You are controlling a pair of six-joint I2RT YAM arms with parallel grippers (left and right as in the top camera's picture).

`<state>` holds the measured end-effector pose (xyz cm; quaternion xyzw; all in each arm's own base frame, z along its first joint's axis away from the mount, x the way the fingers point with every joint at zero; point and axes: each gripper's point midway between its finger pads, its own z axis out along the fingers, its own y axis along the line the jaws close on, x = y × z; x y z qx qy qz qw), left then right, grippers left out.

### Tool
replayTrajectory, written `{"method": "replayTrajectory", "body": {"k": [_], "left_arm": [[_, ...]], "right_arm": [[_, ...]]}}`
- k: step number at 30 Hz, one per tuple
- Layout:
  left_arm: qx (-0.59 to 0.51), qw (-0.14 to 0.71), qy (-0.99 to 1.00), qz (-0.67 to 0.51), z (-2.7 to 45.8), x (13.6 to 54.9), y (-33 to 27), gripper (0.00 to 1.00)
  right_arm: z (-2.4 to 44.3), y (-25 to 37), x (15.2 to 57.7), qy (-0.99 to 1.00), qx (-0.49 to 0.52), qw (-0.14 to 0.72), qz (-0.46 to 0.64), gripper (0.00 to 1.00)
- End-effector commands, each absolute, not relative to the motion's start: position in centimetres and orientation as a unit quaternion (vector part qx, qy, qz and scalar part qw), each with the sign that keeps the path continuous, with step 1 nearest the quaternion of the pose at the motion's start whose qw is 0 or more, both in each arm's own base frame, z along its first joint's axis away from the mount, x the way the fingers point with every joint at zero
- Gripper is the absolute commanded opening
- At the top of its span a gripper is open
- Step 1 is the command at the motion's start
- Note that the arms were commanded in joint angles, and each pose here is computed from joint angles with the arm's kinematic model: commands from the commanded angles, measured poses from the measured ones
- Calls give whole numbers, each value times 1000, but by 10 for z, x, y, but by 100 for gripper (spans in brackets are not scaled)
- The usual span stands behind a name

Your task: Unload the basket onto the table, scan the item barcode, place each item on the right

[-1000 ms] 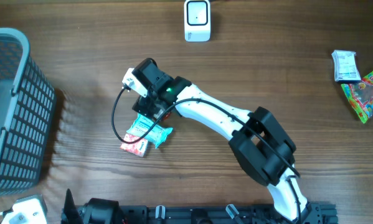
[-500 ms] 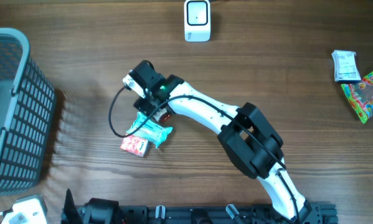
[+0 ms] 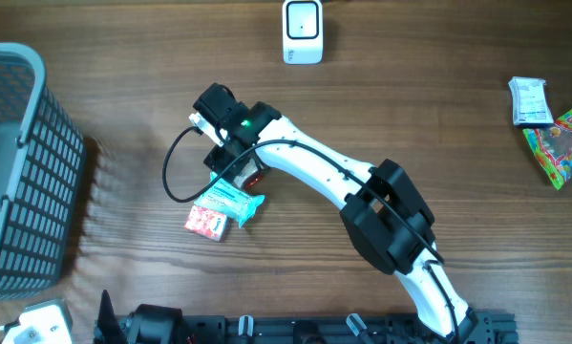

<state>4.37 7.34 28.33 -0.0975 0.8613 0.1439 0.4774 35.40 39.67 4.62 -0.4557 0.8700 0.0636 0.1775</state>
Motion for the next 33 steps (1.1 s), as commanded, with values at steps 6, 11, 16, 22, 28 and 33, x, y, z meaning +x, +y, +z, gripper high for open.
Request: {"method": "replayTrajectory", "body": {"k": [6,11,16,22,28,33], "left_arm": [[-102,483,859,138,283,42,72,100],[-102,483,859,138,283,42,72,100],[-102,483,859,138,283,42,72,100],[-102,483,859,138,283,42,72,100],[-102,483,859,138,283,42,72,100],[-102,483,859,138,283,42,72,100]], "right_arm": [[38,404,352,879,-438,166,88,82],[15,402,349,882,-440,146,83,80],[9,403,351,882,-441,146,83,77],[32,422,367,868,-447,191,98,61],[48,430,375,859,-455,211,103,45],[71,457,399,821,-474,293,126,45]]}}
